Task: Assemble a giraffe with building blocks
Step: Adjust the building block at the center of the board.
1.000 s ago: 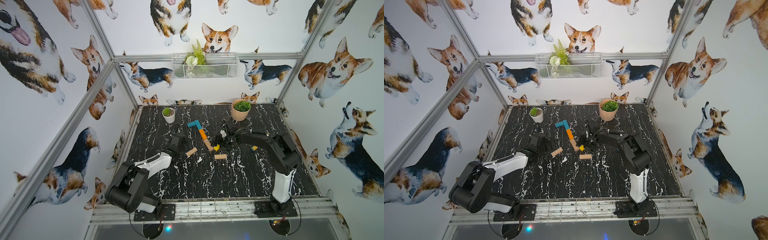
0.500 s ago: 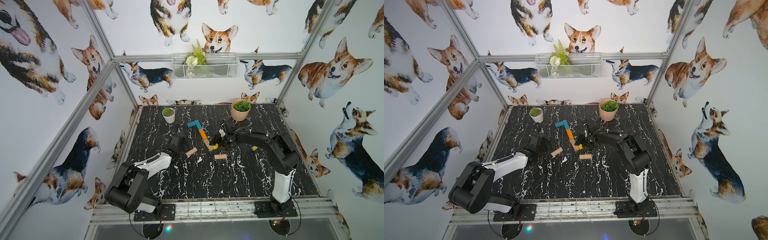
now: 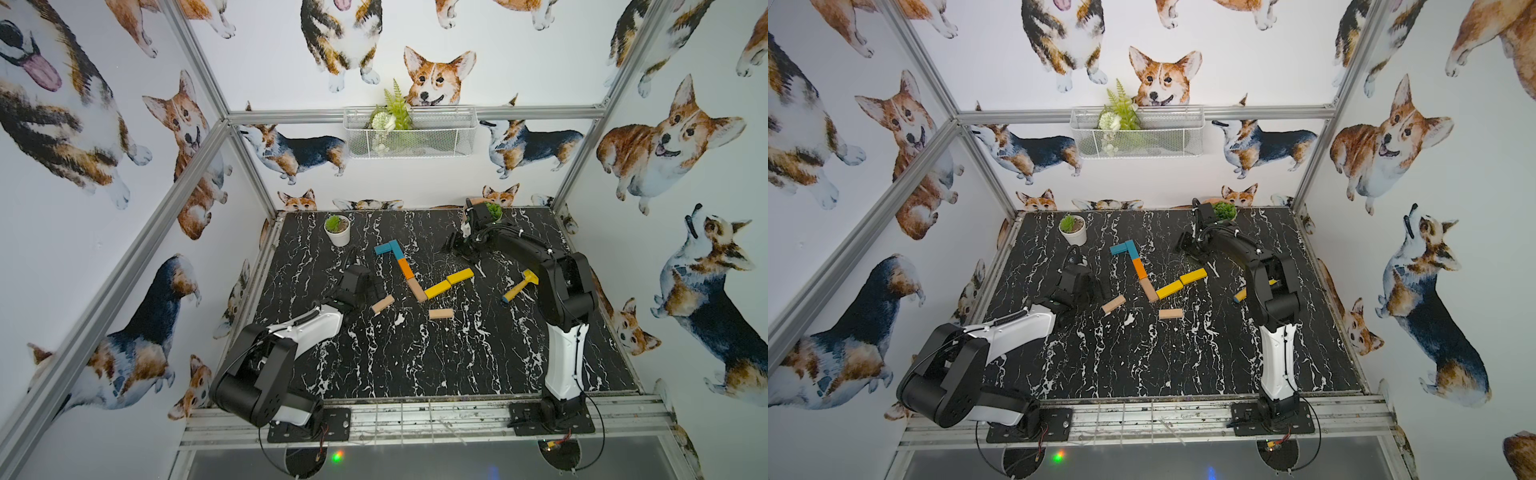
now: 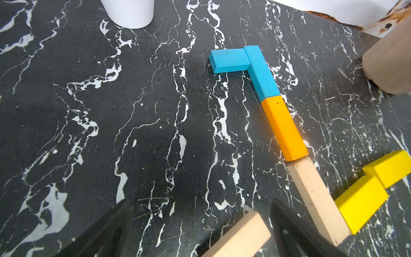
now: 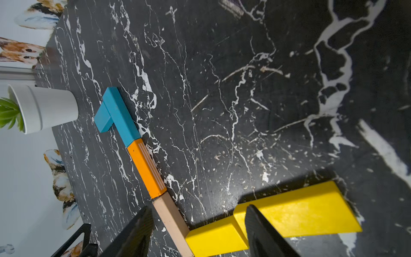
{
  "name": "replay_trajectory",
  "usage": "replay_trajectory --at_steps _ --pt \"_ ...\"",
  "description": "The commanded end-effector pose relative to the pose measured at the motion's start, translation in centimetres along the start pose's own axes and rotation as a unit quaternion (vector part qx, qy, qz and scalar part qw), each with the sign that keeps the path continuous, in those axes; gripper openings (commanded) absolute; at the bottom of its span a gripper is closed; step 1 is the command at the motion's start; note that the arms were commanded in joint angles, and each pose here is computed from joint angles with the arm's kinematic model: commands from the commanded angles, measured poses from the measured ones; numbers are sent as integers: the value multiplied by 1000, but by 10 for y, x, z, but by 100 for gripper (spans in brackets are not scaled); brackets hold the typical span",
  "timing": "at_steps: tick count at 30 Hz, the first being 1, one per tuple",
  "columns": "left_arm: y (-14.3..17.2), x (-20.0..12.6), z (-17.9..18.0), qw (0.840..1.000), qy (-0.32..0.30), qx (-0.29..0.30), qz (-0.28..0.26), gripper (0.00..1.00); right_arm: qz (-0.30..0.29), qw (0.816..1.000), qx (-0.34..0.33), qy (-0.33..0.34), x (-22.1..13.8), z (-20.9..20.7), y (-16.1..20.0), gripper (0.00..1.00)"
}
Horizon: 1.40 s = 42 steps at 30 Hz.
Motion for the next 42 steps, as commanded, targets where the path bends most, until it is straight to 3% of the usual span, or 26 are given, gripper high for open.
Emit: replay_trajectory --at_steps 1,10,23,32,36,42 --pt "-5 -2 -1 1000 4 1 -19 100 44 999 -19 15 9 0 -7 69" --pt "-5 -2 -3 1000 8 1 -19 100 87 996 -6 18 34 -10 0 69" --pt "-5 -1 -3 1000 10 2 -18 100 85 996 -1 22 33 -19 15 69" --pt "-5 -2 -3 1000 10 4 -19 100 23 1000 7 17 -9 -17 -1 70" --pt "-6 -3 -3 1000 9 4 -20 100 8 1000 12 11 -23 -27 12 71" --pt "-6 -3 -4 1000 13 4 -21 100 27 999 24 17 -14 -51 38 71"
Point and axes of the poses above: each gripper's point midway between its finger pads, its own x axis out along the fingers, its own z axis along the line the jaws close on, y = z × x, the point moved 9 cm from there along -x, back along the fingers, and after that the axes turned 2 degrees about x, right-handed, at the moved point
